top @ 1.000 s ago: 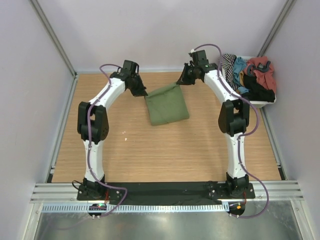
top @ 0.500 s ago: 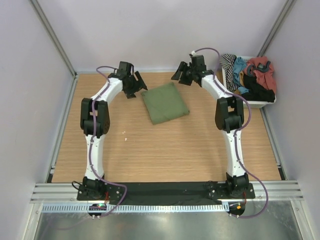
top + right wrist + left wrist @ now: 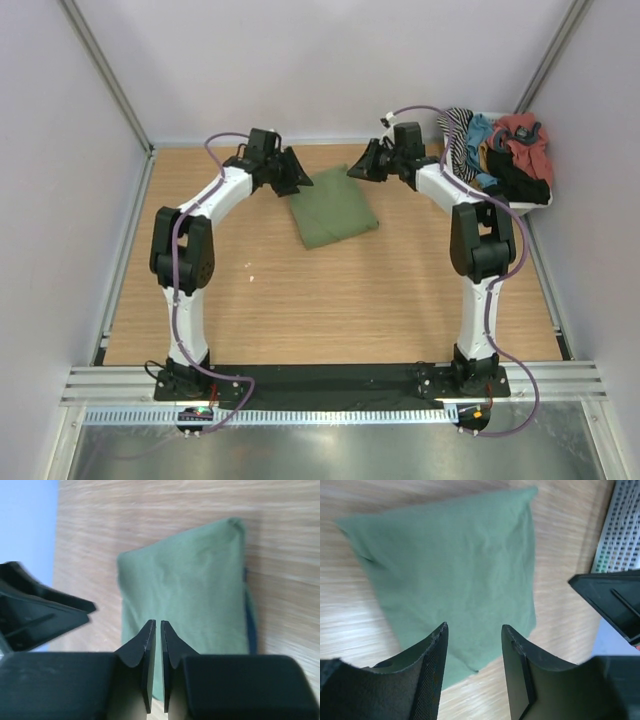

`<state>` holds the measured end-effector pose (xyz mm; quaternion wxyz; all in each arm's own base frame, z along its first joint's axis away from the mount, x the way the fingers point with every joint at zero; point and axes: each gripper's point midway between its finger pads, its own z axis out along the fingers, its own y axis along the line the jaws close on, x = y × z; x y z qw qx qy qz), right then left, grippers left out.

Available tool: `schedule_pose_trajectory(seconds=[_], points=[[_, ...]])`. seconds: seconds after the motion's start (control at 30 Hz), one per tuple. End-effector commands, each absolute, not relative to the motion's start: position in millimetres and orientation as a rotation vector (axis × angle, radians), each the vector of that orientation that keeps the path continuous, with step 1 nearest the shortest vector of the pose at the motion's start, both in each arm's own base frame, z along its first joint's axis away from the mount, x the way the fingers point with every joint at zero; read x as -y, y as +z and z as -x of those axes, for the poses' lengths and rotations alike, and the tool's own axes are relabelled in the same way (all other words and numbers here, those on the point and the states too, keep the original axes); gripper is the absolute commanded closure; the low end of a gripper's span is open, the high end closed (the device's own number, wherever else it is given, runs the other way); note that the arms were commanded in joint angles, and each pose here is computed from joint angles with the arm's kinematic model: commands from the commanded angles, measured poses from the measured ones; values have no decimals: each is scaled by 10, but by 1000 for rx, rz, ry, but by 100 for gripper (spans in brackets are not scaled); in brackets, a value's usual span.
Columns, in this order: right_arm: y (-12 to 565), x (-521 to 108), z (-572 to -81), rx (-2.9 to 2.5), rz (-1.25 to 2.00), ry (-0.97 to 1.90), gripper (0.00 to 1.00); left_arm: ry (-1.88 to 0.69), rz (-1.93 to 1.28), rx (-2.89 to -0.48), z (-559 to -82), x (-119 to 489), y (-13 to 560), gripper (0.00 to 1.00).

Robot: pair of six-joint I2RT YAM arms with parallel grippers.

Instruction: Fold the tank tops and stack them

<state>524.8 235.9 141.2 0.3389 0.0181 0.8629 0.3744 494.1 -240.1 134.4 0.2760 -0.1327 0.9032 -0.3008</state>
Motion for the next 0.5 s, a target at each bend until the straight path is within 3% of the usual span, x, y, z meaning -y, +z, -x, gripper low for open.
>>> schedule_pose_trajectory(seconds=[0.0,0.33,0.47], points=[[1567,-2606,-5093,-2181,11,1225,85,-961,298,-2370,-4849,2692,1532,52],[1568,-2961,-5622,-1949,-134,1604,92,-1009,380,-2288,-5564,2658,1228,52],[1097,-3004,-5788,-2006,-235,1621,94,-998,452,-2316,-5689,2571,889,52]])
